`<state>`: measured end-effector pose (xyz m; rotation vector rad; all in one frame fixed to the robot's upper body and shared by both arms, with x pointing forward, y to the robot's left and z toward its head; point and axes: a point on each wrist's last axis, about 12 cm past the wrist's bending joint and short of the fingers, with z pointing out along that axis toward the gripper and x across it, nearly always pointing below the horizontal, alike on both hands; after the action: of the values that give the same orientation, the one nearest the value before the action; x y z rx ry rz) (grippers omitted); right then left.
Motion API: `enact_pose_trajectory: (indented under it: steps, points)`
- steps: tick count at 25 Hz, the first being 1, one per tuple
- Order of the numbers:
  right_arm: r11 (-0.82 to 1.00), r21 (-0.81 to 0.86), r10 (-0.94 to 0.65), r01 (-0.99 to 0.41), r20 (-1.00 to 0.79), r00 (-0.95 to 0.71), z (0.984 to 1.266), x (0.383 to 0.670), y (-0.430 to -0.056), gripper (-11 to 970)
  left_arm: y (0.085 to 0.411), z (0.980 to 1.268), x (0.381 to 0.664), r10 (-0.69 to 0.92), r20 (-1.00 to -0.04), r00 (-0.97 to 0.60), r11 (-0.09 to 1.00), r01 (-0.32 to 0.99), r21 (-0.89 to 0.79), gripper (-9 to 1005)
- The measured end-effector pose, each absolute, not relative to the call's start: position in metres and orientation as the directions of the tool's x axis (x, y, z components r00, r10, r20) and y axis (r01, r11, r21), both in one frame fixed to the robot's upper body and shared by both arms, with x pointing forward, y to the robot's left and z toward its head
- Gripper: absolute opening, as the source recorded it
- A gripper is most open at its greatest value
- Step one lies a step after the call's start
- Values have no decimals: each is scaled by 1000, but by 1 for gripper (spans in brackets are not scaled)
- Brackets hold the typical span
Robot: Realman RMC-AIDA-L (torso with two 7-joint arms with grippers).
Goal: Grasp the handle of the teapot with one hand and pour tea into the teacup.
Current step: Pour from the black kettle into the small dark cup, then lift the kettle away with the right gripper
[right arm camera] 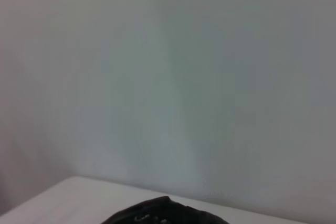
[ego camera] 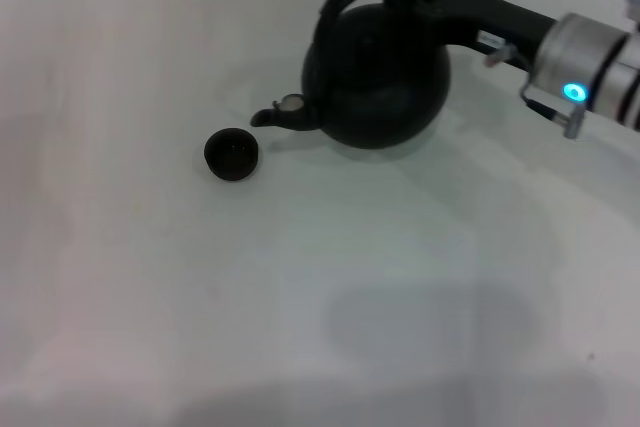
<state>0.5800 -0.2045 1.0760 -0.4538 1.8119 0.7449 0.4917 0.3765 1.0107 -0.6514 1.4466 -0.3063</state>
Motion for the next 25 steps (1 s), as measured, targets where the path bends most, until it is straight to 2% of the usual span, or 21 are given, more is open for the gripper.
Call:
enact_pose_trajectory:
  steps: [6, 25]
  points:
    - [733, 175, -66, -658, -944, -325, 1081, 588, -179, 237, 376, 1010, 495, -569, -815, 112, 791, -196, -579, 876]
    - [736, -68, -272, -673, -941, -203, 1093, 590, -150, 231, 376, 1010, 496, -568, -815, 110, 792, -195, -579, 877]
